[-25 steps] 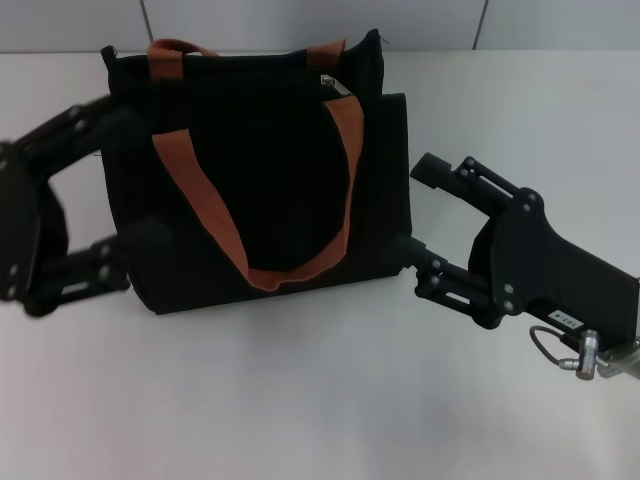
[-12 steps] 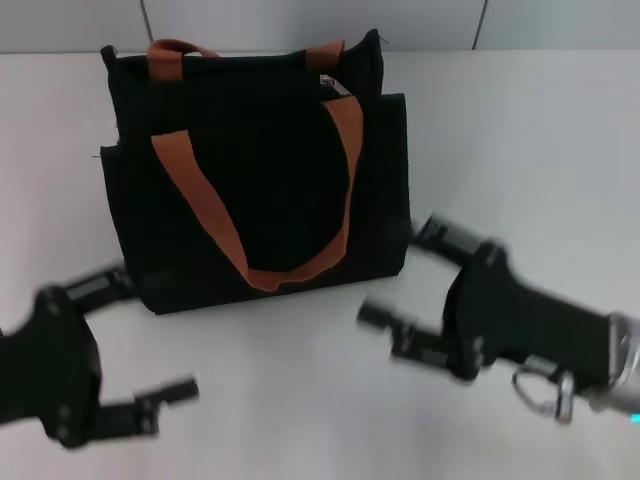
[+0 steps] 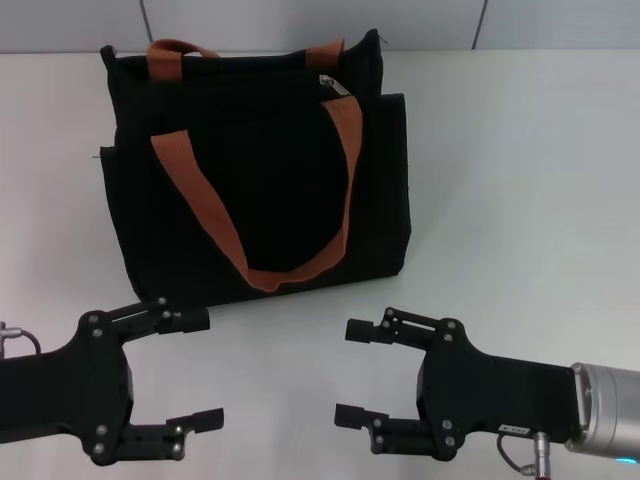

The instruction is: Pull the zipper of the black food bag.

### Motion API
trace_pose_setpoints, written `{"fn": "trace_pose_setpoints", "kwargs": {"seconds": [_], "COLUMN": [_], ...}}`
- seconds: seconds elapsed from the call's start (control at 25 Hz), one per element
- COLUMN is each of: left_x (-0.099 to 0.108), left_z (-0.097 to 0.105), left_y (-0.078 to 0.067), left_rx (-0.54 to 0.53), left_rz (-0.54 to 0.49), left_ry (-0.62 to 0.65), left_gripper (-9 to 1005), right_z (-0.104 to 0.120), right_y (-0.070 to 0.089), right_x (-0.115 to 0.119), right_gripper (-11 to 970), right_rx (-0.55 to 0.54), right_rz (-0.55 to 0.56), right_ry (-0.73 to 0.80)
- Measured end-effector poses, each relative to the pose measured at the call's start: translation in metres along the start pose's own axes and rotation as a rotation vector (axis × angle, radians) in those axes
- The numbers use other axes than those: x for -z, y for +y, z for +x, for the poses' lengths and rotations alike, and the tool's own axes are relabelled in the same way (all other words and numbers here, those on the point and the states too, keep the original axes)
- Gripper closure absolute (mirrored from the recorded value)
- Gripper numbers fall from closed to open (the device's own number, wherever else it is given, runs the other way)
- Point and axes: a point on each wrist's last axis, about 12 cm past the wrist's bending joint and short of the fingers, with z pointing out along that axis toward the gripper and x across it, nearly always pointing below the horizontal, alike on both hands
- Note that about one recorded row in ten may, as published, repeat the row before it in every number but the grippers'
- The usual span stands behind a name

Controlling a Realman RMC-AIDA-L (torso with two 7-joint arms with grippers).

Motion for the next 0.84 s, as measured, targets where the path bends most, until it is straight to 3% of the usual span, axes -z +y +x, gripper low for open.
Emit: {"fn": "trace_pose_setpoints", "kwargs": {"seconds": [0.36,0.84], "left_x": [-0.01,-0.015], "left_z": [0.009,0.009], "left_y": [0.01,0.009], "left_rx": [0.028,0.019], "left_rz": [0.008,0.012], "left_ry": [0.063,0.05], "left_gripper": [167,167], "right_z": [0.001,-0.001], "right_y": [0.001,-0.001], "right_x": [-0.001,-0.001], "right_gripper": [201,201], "right_rx": [-0.003,-0.001], "right_rz": [0.002,0.018], "right_ry": [0.002,-0.014]}}
